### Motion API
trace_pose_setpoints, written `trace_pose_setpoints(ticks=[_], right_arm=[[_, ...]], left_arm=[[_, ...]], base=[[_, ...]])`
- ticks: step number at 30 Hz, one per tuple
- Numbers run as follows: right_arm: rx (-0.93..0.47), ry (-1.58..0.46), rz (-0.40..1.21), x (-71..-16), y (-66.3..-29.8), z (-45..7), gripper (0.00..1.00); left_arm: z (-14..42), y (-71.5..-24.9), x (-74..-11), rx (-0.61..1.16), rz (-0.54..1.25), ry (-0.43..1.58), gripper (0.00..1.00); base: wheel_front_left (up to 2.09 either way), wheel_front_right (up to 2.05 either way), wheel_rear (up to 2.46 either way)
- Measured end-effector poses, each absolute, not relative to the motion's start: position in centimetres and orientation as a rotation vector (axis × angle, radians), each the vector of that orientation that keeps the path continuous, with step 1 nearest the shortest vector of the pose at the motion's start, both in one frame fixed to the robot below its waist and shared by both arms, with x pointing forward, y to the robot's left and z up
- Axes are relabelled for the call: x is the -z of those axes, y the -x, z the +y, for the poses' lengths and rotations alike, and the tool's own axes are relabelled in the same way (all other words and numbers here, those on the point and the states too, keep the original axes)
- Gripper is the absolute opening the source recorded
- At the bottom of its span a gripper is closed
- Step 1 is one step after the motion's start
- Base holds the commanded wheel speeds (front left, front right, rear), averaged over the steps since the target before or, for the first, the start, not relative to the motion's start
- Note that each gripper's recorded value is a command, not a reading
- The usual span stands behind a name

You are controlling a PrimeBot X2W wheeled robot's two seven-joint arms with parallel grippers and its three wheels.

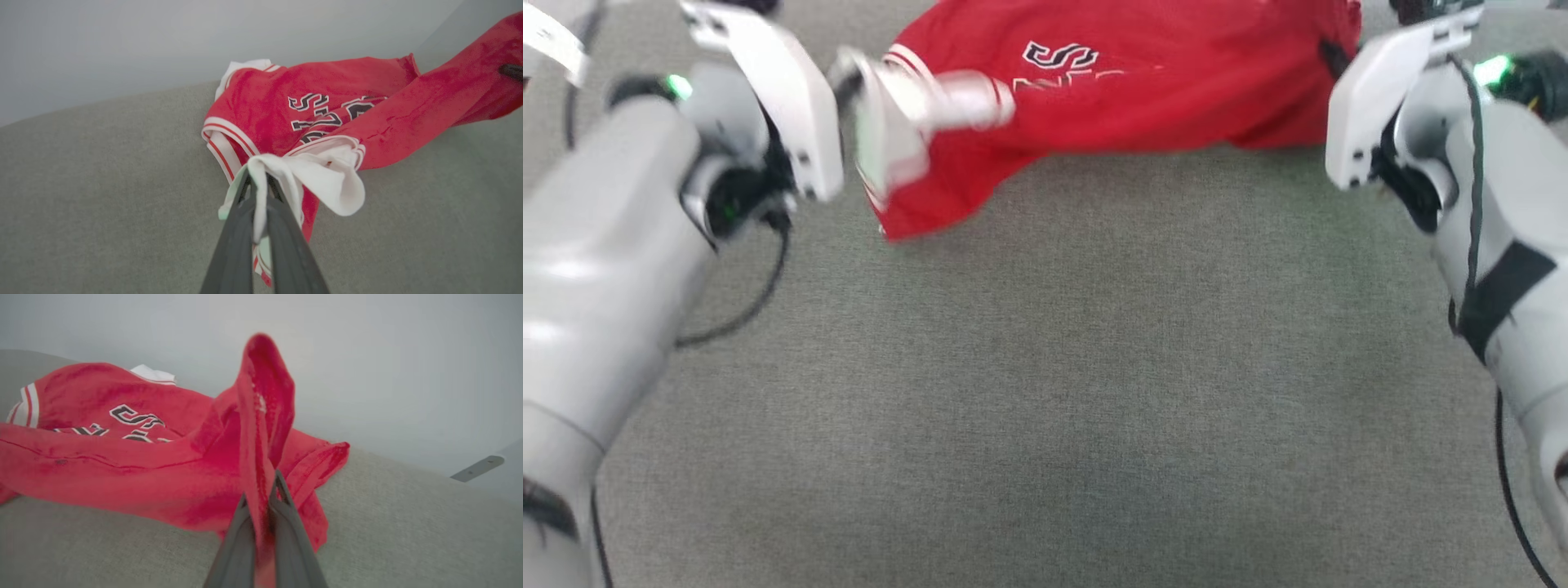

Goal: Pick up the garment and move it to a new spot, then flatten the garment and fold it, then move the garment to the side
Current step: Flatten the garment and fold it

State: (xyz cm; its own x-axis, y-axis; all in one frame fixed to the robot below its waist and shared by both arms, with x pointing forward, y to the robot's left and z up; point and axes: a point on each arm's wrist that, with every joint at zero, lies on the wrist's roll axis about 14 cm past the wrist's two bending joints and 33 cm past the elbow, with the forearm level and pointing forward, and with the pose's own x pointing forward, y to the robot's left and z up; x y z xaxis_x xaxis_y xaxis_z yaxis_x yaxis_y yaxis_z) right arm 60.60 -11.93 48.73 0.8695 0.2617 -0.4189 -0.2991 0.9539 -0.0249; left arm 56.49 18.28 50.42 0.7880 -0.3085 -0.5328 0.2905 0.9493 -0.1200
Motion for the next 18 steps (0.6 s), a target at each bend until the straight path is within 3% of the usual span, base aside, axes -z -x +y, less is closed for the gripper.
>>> trace_pose_setpoints(ticks=[6, 18], right_arm=[[-0.374, 0.071, 0.487, -46.7, -57.3, -11.2, 0.0], [-0.472, 0.063, 0.603, -43.5, -49.1, -14.0, 0.0]], left_arm=[[17.5, -51.0, -46.3, 0.395, 0.761, 0.086, 0.0], [16.2, -40.3, -42.1, 0.416, 0.945, 0.177, 0.0]], base=[[0.0, 0.0, 0.0], [0.0, 0.0, 0.0]])
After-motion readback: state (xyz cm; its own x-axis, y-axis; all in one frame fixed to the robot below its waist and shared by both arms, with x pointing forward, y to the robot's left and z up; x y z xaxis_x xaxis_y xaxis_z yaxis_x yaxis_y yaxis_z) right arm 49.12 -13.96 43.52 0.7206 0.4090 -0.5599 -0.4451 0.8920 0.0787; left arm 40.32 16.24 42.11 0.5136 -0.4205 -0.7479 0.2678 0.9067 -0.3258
